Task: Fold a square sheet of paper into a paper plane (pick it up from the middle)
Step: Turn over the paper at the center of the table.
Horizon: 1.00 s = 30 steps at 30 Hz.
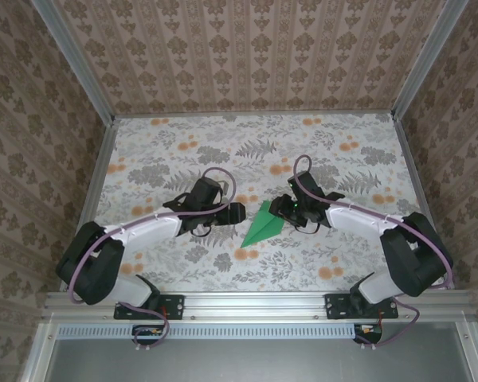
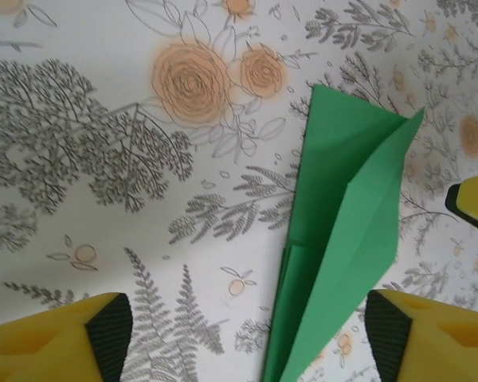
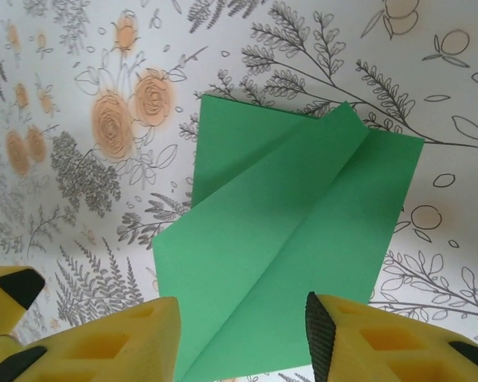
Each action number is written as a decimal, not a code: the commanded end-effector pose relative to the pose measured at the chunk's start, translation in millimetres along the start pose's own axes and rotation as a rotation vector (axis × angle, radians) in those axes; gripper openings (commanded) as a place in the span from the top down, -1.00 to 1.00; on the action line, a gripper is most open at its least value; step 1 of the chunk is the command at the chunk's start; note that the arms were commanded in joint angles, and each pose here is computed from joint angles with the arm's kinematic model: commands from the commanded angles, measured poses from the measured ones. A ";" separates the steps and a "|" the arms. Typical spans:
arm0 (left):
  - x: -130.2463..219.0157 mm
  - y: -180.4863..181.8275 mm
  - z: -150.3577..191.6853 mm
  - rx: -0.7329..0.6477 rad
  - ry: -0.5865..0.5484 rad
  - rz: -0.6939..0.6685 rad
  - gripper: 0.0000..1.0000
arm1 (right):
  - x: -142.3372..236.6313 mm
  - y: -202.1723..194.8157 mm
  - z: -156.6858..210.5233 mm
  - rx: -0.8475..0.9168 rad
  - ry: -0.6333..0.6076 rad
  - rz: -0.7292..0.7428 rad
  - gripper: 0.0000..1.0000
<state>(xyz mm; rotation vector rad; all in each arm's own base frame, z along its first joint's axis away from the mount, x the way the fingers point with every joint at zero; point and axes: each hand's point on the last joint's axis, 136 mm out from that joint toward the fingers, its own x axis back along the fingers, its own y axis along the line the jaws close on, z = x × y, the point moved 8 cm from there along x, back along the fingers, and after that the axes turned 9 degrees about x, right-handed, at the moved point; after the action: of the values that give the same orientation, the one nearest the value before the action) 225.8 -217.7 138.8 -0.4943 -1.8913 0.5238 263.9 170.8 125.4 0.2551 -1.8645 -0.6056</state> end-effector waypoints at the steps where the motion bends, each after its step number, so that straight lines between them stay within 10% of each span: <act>1: 3.8 -2.4 -18.9 -0.006 -0.068 -0.017 -0.67 | -11.1 -0.4 -0.1 -0.046 0.008 -0.001 0.09; 5: 6.9 8.4 -22.4 0.022 -0.079 -0.046 -1.00 | -19.5 6.9 -0.4 -0.038 0.019 -0.047 0.13; 24: 20.4 40.0 -24.8 0.167 -0.063 -0.007 -1.00 | -49.7 23.6 2.8 -0.091 0.076 -0.194 0.23; 30: 17.2 43.4 -24.3 0.235 -0.008 0.083 -0.97 | -54.0 26.3 4.0 -0.091 0.075 -0.231 0.61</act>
<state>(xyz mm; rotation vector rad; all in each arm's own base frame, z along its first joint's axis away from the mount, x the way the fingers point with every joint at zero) 247.9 -167.9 139.4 -0.3740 -1.8713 0.7247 284.4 212.5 95.0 0.3890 -1.7627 -0.7934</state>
